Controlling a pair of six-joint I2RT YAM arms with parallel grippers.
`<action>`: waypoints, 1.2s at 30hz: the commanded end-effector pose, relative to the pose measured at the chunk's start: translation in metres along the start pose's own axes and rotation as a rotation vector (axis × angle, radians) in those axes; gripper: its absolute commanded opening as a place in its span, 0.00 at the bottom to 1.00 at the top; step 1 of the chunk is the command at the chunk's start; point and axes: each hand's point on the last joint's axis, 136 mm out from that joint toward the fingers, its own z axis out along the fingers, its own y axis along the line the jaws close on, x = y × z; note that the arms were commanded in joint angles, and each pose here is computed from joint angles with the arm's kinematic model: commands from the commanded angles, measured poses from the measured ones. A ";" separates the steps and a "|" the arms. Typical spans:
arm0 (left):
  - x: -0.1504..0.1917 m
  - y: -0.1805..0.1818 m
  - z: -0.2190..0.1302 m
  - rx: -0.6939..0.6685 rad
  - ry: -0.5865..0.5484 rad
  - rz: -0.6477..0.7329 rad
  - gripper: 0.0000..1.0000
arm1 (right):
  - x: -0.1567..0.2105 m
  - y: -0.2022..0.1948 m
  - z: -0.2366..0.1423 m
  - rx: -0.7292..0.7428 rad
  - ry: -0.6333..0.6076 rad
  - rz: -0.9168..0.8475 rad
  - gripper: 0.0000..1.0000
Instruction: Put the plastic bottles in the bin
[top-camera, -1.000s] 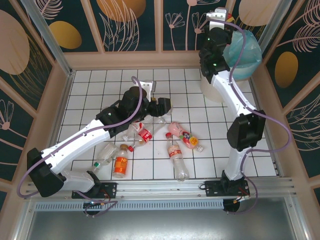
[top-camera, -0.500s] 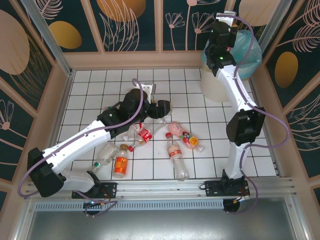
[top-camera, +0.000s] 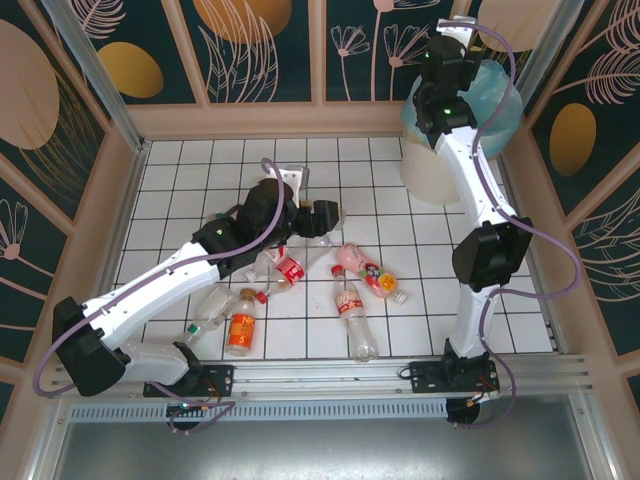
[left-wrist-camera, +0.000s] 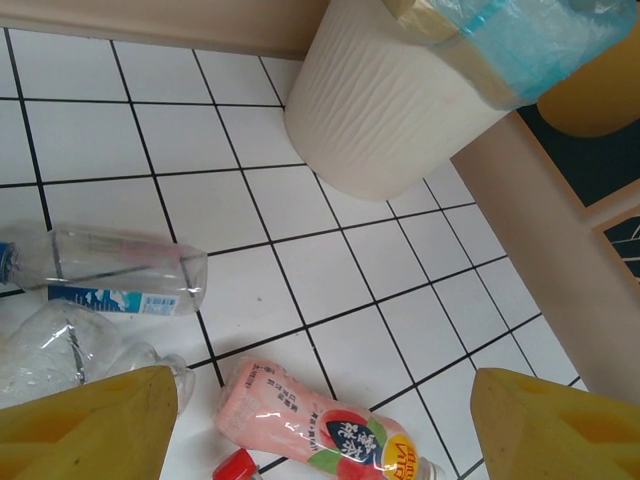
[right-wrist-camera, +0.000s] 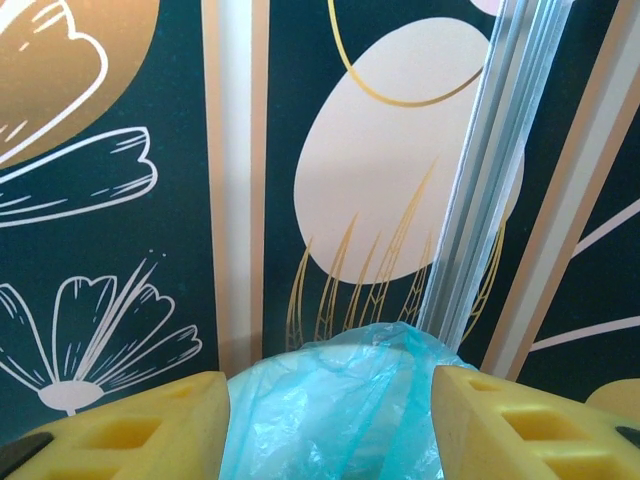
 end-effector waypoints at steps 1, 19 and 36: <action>-0.009 -0.001 -0.006 0.010 -0.040 -0.021 0.77 | -0.016 -0.004 -0.005 -0.004 -0.022 0.044 0.55; -0.014 0.001 0.014 -0.021 -0.053 -0.003 0.78 | -0.042 0.018 -0.081 -0.299 0.082 0.123 0.55; -0.009 0.009 0.018 -0.063 -0.036 0.020 0.78 | 0.044 0.118 -0.198 -0.756 0.421 0.005 0.54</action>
